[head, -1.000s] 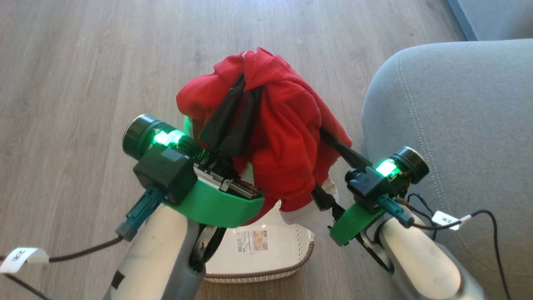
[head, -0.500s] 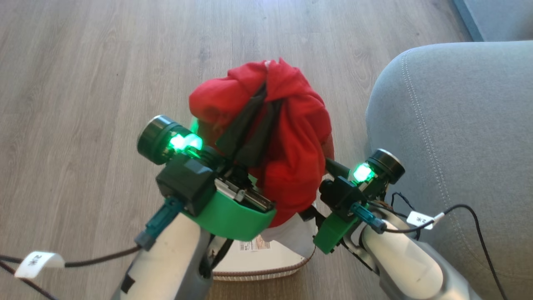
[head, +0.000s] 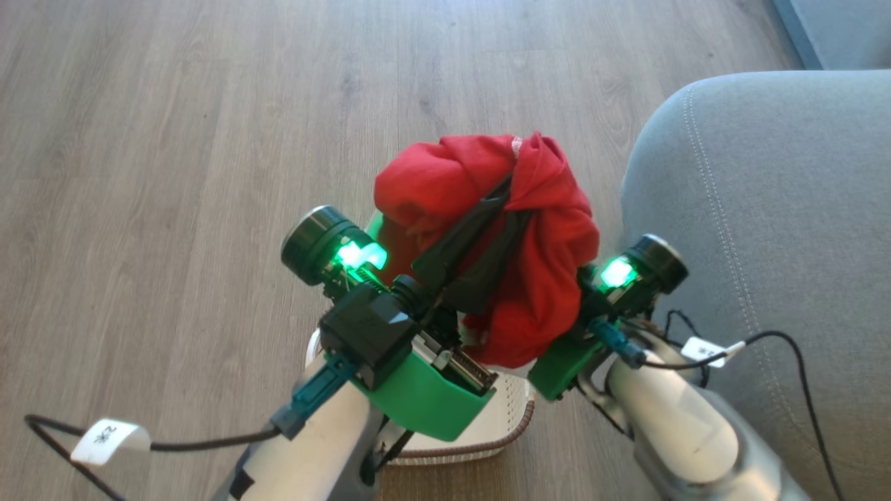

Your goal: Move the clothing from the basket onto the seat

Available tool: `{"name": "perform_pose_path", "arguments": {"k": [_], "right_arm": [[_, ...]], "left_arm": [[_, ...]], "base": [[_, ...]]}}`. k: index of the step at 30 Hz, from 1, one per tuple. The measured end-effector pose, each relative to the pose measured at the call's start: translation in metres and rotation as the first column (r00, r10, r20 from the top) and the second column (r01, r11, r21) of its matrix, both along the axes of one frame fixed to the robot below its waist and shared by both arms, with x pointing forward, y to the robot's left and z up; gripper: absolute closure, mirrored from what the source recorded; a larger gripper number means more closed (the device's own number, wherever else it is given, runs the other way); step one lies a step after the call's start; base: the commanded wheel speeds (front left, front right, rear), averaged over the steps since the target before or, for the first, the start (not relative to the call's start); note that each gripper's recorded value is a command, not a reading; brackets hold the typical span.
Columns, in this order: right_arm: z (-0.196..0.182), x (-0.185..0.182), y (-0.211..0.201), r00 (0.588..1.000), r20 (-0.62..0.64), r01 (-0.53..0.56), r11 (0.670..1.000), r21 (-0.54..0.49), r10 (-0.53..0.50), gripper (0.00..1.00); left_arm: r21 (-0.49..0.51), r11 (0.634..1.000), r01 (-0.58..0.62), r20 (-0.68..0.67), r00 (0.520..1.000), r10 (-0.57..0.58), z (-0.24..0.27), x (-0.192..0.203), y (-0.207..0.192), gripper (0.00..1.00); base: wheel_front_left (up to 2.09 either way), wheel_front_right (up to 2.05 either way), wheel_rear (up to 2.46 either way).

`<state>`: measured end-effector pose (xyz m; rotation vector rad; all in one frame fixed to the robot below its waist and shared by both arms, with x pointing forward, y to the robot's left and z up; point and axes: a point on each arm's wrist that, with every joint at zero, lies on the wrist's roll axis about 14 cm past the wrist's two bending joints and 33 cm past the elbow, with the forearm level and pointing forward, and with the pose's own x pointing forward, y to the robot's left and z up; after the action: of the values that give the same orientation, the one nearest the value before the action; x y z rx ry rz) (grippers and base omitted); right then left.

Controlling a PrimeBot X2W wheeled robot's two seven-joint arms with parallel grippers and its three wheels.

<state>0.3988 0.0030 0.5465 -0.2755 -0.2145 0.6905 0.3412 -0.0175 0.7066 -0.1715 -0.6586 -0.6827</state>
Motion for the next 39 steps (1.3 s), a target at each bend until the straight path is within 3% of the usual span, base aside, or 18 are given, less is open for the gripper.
{"name": "perform_pose_path", "arguments": {"k": [6,7,8,18,25,34,39], "right_arm": [[0.01,0.015,-0.016,0.997,0.013,0.073,0.997,0.038,-0.074,0.0],[0.014,0.017,-0.017,0.997,0.0,0.082,0.994,0.077,-0.082,0.63],[0.016,0.017,-0.016,0.997,-0.006,0.078,0.992,0.099,-0.078,1.0],[0.053,0.022,-0.027,0.995,-0.001,0.095,0.947,0.306,-0.1,1.0],[0.078,0.028,-0.057,0.987,-0.011,0.149,0.874,0.463,-0.162,1.0],[0.092,0.028,-0.072,0.983,-0.019,0.164,0.823,0.543,-0.183,1.0],[0.101,0.026,-0.074,0.983,0.007,0.148,0.817,0.558,-0.183,1.0]], "left_arm": [[0.015,1.0,0.026,0.003,1.0,-0.026,-0.002,-0.006,-0.005,1.0],[0.017,1.0,0.024,0.003,1.0,-0.024,-0.002,-0.007,-0.004,1.0],[0.018,1.0,0.023,0.003,1.0,-0.023,-0.002,-0.007,-0.004,1.0],[0.019,0.999,0.026,-0.006,1.0,-0.026,-0.005,-0.008,-0.001,1.0],[0.03,0.999,0.021,-0.019,1.0,-0.02,-0.01,-0.007,0.001,1.0],[0.041,0.999,-0.001,-0.068,0.998,0.004,-0.025,-0.002,0.005,1.0],[0.037,0.999,-0.028,-0.135,0.99,0.032,-0.042,0.009,0.013,1.0]], "base": [[0.0,0.0,0.0],[0.0,0.0,0.0],[0.0,0.0,0.0],[0.0,0.0,0.0],[0.0,0.0,0.0],[0.0,0.0,0.0],[0.0,0.0,0.0]]}}
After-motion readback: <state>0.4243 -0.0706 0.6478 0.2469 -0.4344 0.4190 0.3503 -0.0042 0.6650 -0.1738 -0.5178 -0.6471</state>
